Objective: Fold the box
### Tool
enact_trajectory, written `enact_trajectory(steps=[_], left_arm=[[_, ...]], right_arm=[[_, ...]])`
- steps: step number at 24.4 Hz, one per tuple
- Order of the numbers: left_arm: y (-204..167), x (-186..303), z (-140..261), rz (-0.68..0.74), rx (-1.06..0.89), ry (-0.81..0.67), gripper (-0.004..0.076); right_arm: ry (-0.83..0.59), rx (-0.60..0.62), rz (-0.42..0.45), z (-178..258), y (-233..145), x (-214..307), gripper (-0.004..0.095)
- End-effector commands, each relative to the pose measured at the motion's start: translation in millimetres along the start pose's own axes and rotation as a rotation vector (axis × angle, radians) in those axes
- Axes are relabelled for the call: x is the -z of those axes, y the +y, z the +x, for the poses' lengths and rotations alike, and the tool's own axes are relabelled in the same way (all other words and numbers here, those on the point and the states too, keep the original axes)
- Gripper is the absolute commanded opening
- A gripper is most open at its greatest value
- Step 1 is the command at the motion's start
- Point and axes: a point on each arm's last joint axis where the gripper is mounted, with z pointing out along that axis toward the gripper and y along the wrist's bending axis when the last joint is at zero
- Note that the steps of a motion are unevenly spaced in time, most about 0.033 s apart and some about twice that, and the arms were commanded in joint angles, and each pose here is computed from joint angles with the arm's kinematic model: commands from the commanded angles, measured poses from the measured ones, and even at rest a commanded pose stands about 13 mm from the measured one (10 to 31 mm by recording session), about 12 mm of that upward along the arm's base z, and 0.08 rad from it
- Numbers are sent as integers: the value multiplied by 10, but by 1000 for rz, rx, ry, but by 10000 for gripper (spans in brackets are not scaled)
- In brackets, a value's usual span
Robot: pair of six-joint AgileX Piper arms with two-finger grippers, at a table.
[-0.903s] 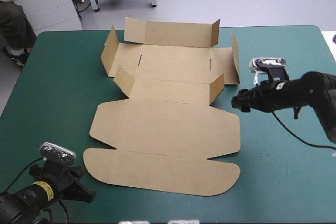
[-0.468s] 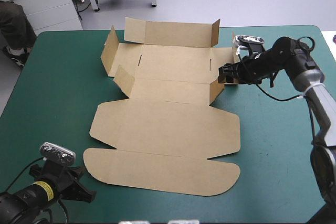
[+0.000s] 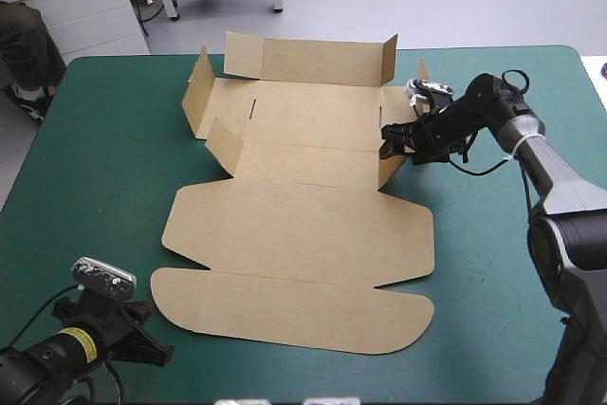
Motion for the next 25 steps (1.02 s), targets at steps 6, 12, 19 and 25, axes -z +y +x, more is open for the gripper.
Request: enact_trajectory(steps=[6,12,19,25], left_arm=[[-14,45,-100,13,-4,-67,-10],[-14,46,-101,13,-4,-69,-10],[-49,49,-131,53,21,-101,-10],[-49,164,-263,56,17,-181,-10]], right_arm=[[-79,3,-83,-113,109,48,218],[-84,23,-81,-117,108,49,-19],[-89,217,-107,-218,251,258,-18],[-107,451,-103,-374,525,770,-19]])
